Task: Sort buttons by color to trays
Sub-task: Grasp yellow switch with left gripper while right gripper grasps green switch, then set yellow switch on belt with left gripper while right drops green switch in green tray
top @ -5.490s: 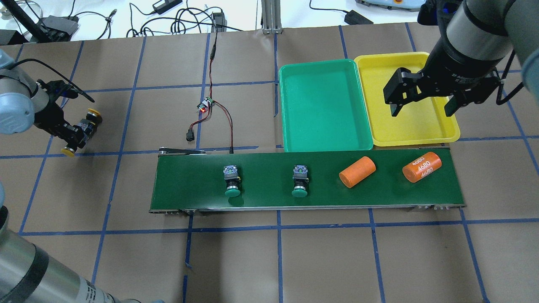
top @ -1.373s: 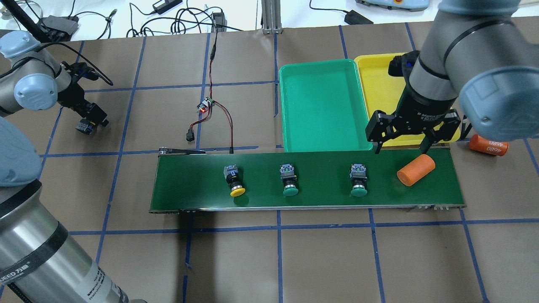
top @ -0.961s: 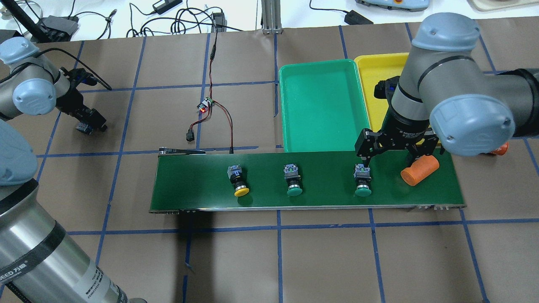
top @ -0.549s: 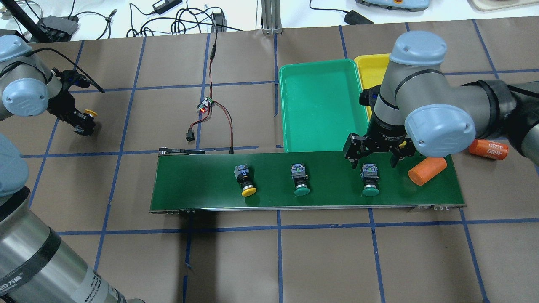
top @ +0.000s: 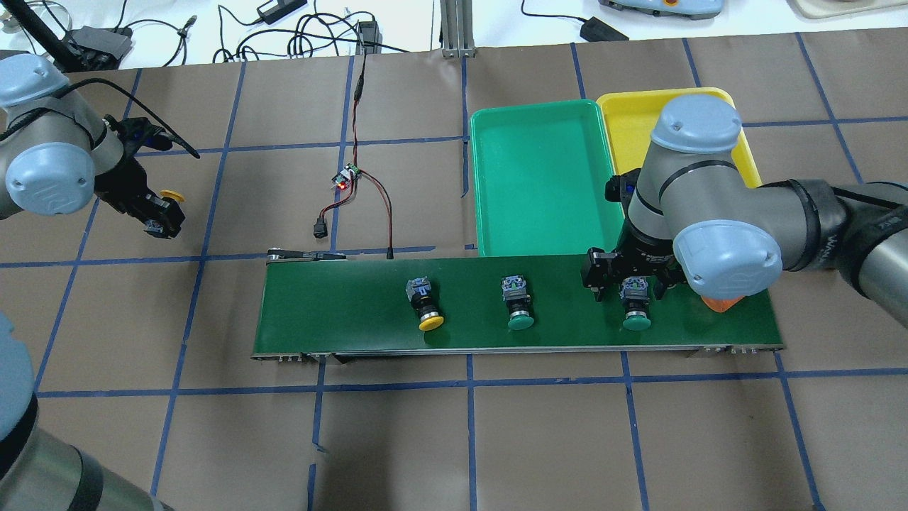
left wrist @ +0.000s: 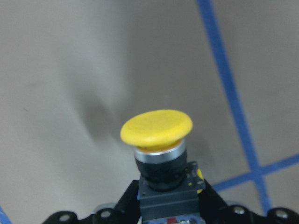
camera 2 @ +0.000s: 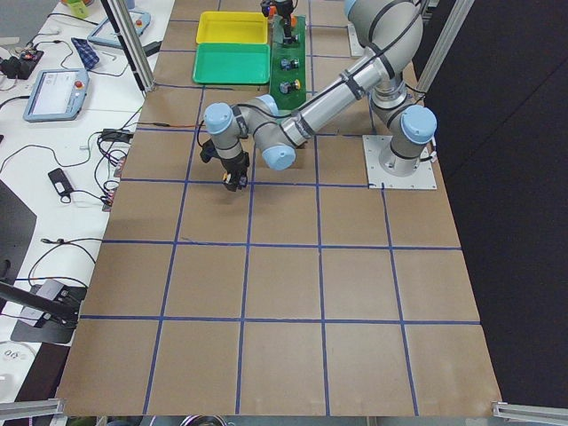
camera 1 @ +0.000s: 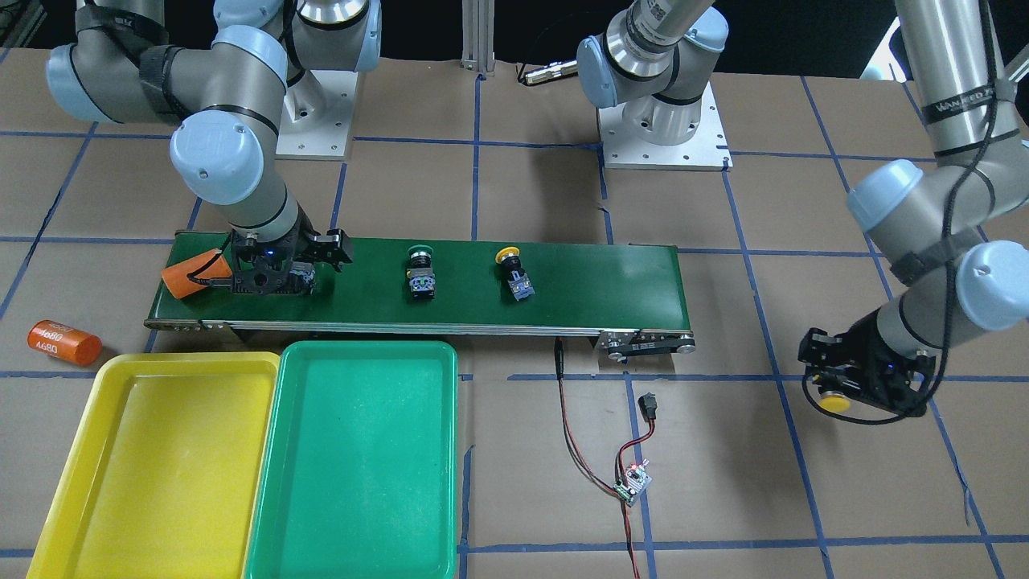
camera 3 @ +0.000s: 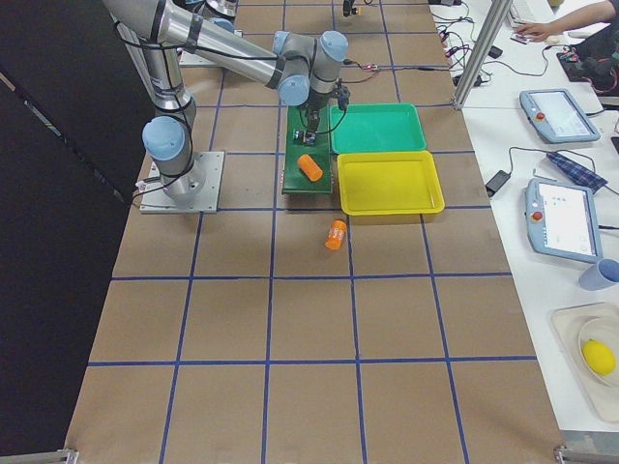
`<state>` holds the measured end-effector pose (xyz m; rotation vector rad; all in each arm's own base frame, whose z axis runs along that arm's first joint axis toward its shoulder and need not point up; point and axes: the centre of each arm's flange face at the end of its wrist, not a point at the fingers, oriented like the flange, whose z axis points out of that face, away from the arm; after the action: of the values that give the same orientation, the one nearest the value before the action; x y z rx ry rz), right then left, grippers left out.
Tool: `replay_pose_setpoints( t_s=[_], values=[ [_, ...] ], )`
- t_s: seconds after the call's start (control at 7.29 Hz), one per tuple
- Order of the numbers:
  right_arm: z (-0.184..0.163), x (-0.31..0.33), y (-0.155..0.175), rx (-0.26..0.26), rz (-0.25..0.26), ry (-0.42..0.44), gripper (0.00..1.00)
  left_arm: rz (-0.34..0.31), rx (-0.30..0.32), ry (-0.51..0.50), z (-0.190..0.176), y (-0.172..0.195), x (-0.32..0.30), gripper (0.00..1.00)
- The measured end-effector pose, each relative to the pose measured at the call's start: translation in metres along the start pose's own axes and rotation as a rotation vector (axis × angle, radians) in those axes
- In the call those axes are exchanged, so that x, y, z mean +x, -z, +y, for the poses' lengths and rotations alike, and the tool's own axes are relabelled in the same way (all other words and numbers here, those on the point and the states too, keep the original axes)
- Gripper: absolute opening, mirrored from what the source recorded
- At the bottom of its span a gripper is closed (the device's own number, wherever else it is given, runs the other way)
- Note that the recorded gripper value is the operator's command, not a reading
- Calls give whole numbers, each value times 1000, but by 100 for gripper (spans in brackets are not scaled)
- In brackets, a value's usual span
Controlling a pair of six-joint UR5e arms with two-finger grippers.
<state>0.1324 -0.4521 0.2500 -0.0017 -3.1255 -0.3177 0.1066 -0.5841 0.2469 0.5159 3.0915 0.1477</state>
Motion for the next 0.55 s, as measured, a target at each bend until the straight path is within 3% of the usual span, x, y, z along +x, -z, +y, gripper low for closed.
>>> replay_pose_setpoints(
  t_s=[0.14, 0.55],
  values=[
    [1, 4, -5, 0, 3, -6, 0, 9, 13, 45, 6, 19, 47, 0],
    [0, 12, -4, 7, 20, -21, 0, 96, 0, 238, 42, 46, 185, 0]
  ],
)
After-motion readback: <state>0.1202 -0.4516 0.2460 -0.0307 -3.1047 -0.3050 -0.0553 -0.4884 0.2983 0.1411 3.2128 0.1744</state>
